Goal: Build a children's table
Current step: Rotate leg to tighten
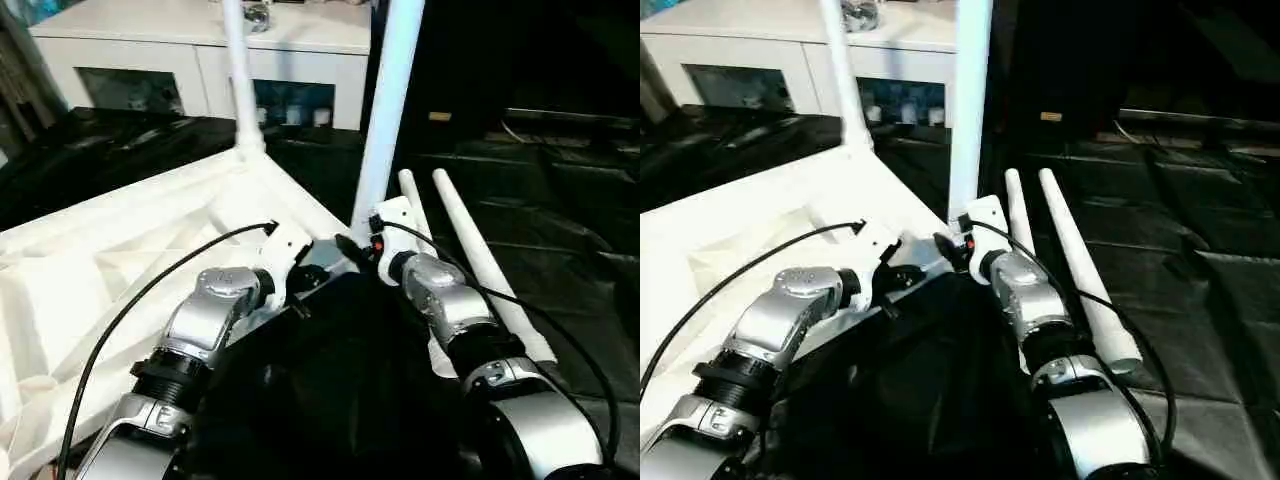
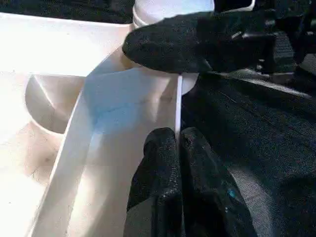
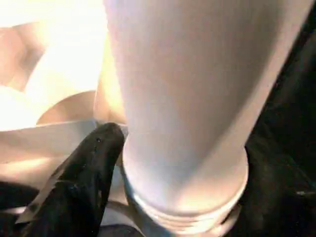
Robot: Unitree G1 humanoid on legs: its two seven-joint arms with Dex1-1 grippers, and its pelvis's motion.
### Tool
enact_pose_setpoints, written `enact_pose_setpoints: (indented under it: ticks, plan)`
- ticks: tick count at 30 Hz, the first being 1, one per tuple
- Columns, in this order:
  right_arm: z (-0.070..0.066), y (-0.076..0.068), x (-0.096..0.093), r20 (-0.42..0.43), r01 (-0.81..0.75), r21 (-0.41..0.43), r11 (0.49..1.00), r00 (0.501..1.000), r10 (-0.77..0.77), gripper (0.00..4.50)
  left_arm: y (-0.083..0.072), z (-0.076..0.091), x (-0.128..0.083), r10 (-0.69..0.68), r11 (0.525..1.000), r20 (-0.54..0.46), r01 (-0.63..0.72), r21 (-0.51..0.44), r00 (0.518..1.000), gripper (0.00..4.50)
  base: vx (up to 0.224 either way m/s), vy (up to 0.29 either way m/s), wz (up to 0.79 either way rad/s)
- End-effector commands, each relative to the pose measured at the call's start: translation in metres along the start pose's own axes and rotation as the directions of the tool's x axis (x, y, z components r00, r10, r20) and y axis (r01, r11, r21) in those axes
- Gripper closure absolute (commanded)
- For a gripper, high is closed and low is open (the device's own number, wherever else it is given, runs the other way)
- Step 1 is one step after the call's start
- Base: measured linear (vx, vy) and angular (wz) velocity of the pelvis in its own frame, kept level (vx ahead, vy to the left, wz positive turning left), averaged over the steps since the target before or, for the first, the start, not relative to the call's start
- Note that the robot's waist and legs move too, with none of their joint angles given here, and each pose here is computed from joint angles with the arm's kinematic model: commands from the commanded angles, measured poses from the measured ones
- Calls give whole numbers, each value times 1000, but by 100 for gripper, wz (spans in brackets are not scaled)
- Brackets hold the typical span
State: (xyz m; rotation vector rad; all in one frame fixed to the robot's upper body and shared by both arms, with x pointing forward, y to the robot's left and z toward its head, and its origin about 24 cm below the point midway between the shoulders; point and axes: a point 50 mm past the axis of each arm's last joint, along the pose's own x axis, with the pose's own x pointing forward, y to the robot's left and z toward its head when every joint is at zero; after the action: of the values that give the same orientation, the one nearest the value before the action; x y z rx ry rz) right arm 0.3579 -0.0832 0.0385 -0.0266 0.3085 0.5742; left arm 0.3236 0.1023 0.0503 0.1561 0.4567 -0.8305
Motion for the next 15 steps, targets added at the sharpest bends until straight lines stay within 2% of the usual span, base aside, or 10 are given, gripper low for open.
enact_pose_setpoints:
  ticks: [1,3,6,7,10,13,14,15]
  plan:
    - [-14,19,5,-57,-79,-4,997,995,78,65,-4,19,4,5,1000,83,-8,29,997,450,0,0,0]
    - [-5,5,1,-12,-8,-31,999,1000,8,65,-3,18,4,11,999,81,-15,39,997,450,0,0,0]
    - [5,-17,-10,45,95,-26,995,995,-94,65,-1,17,7,28,999,83,-32,43,996,450,0,0,0]
    - [5,-17,-10,45,95,-26,995,995,-94,65,-1,17,7,28,999,83,-32,43,996,450,0,0,0]
    - [14,-31,-24,89,131,-45,990,988,-127,65,3,19,9,82,994,94,-88,57,992,450,0,0,0]
    - [18,-35,-34,96,133,-66,989,987,-126,65,7,23,10,130,987,120,-139,74,984,450,0,0,0]
    - [19,-36,-42,86,119,-96,988,990,-110,60,9,29,8,151,984,164,-164,71,975,406,0,0,0]
    - [19,-36,-46,79,107,-116,987,992,-98,60,10,31,7,153,983,173,-167,71,973,406,0,0,0]
